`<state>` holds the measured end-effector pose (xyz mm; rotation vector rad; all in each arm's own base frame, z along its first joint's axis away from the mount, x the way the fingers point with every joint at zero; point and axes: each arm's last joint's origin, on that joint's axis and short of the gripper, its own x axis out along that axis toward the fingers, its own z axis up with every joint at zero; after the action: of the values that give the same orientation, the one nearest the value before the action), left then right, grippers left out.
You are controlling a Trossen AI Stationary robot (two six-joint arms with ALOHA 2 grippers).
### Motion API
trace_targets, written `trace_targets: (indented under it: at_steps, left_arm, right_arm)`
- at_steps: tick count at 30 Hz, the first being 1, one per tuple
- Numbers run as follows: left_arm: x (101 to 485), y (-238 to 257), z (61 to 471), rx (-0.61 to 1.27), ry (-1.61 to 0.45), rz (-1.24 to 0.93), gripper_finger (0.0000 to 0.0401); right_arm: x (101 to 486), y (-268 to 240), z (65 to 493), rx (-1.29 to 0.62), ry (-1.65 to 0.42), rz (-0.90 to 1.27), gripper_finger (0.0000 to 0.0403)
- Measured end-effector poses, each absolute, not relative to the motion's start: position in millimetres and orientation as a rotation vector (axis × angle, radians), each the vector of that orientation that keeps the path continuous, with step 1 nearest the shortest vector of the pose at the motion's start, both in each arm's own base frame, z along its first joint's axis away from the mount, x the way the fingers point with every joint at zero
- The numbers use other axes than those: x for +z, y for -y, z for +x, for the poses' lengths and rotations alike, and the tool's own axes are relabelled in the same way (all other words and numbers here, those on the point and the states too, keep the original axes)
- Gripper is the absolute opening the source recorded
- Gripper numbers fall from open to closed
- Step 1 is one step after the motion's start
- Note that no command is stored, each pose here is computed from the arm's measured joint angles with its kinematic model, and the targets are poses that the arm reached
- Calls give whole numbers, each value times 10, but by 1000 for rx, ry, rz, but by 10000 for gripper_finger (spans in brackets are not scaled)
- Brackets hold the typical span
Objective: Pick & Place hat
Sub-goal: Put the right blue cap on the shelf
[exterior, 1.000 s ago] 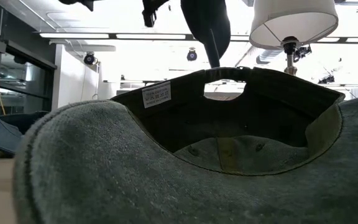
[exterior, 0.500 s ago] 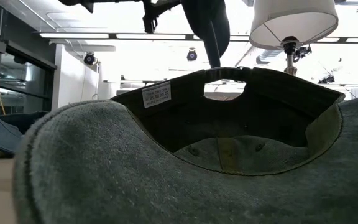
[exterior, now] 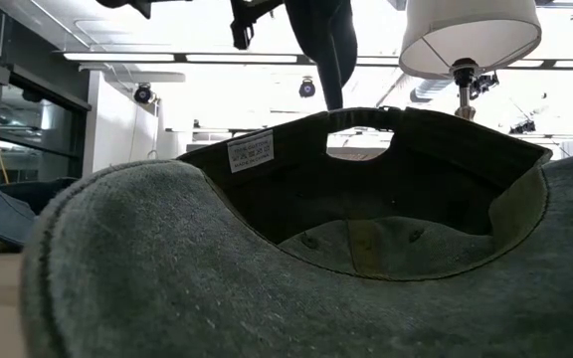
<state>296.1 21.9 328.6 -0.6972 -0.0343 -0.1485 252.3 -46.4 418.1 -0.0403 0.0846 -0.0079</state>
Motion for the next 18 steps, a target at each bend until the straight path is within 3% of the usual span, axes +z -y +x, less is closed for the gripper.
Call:
trace_targets:
  at_steps: [11, 18]
  left_arm:
    - [3290, -221, 2960, -148, 38, -699, 279]
    - [3289, -219, 2960, -153, 33, -723, 219]
  right_arm:
    - [4188, 466, 2526, -14, -77, -54, 0]
    - [4187, 468, 2526, -18, -79, -56, 0]
